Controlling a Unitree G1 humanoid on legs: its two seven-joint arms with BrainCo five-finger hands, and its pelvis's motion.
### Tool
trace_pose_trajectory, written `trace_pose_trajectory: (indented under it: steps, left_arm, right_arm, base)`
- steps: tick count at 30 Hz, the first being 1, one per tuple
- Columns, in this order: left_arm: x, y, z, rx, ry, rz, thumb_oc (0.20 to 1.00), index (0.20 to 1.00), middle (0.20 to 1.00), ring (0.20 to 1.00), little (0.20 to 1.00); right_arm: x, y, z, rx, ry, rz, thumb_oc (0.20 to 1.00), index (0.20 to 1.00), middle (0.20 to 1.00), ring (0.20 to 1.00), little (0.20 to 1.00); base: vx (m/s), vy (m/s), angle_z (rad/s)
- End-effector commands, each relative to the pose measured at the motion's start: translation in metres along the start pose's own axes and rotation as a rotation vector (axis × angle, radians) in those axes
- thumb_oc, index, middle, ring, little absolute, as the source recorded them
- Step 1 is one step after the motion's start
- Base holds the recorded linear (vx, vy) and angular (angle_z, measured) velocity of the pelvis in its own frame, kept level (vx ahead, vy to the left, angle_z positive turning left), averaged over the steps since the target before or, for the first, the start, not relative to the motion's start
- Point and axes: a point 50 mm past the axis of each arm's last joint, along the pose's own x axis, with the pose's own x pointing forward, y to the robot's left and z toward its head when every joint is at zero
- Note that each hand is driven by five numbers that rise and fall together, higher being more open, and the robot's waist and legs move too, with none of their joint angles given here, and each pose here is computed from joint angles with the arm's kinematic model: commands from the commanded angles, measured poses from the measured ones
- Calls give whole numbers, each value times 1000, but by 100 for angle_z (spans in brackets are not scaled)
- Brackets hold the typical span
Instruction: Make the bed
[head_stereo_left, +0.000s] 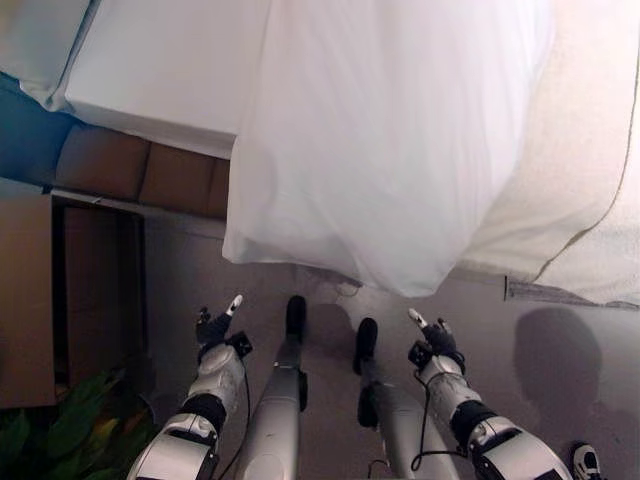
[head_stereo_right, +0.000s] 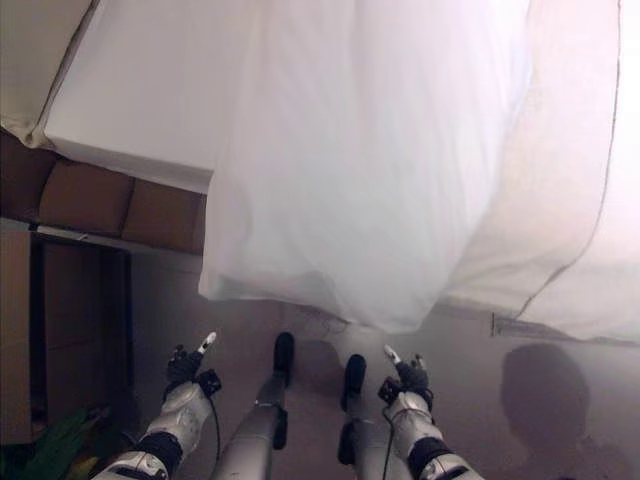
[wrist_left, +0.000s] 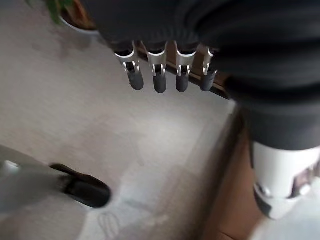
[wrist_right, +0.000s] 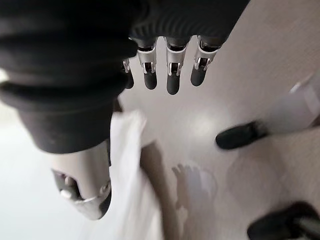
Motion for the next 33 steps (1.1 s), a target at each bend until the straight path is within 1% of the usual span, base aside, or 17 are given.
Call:
trace_pose_trajectory:
  steps: [1,4,8,9,10,11,13,14,17,21,22,23,26,27,29,31,33]
  left_arm:
    - [-7,-4,-18,-77,60,-13,1000,1000,1000,1000,1000]
    - [-11,3,-21,-113,40,-62,1000,1000,1000,1000,1000]
    - [-13,10,-4,-198,-51,-69,1000,1000,1000,1000,1000]
    - [-16,7,13,-235,-133,-124,1000,1000,1000,1000,1000]
    - [-16,7,13,-235,-133,-124,1000,1000,1000,1000,1000]
    - [-19,6,30,-293,-209,-186,1000,1000,1000,1000,1000]
    - [-23,4,52,-333,-292,-269,1000,1000,1000,1000,1000]
    - [-23,4,52,-333,-292,-269,1000,1000,1000,1000,1000]
    - [-30,-2,80,-376,-387,-399,1000,1000,1000,1000,1000]
    - [-43,-25,118,-404,-488,-606,1000,1000,1000,1000,1000]
    - [-52,-46,136,-430,-522,-706,1000,1000,1000,1000,1000]
    - [-52,-46,136,-430,-523,-706,1000,1000,1000,1000,1000]
    - [-65,-74,168,-468,-566,-841,1000,1000,1000,1000,1000]
    - [-77,-92,194,-470,-611,-926,1000,1000,1000,1000,1000]
    - [-83,-100,210,-469,-637,-965,1000,1000,1000,1000,1000]
    - [-105,-120,251,-432,-719,-1070,1000,1000,1000,1000,1000]
    - [-113,-126,264,-428,-745,-1098,1000,1000,1000,1000,1000]
  right_arm:
    - [3,-30,-2,11,5,-70,1000,1000,1000,1000,1000]
    - [1,-65,-9,97,15,-165,1000,1000,1000,1000,1000]
    - [-2,-77,7,98,-99,-177,1000,1000,1000,1000,1000]
    - [-6,-77,31,112,-222,-138,1000,1000,1000,1000,1000]
    - [-6,-77,31,112,-222,-138,1000,1000,1000,1000,1000]
    - [-11,-71,57,94,-340,-35,1000,1000,1000,1000,1000]
    - [-16,-57,79,49,-434,101,1000,1000,1000,1000,1000]
    - [-16,-57,79,49,-434,101,1000,1000,1000,1000,1000]
    - [-24,-42,109,16,-546,233,1000,1000,1000,1000,1000]
    - [-38,-2,144,-1,-644,436,1000,1000,1000,1000,1000]
    - [-48,27,159,6,-688,548,1000,1000,1000,1000,1000]
    - [-48,27,160,6,-689,548,1000,1000,1000,1000,1000]
    - [-74,78,182,32,-753,746,1000,1000,1000,1000,1000]
    - [-95,109,200,52,-799,857,1000,1000,1000,1000,1000]
    - [-104,124,212,69,-824,896,1000,1000,1000,1000,1000]
    - [-131,153,245,73,-887,993,1000,1000,1000,1000,1000]
    - [-141,160,257,84,-917,1019,1000,1000,1000,1000,1000]
  base:
    - [35,-12,-1]
    - [78,-49,-4]
    - [60,-81,0]
    - [42,-96,1]
    - [59,-73,6]
    - [55,-8,11]
    - [47,9,-5]
    - [37,-1,-60]
    - [151,39,-58]
    - [106,216,-25]
    - [17,296,-43]
    - [-21,331,-64]
    - [33,333,-63]
    - [31,382,-93]
    - [8,219,-81]
    - [24,157,-45]
    - [51,78,-28]
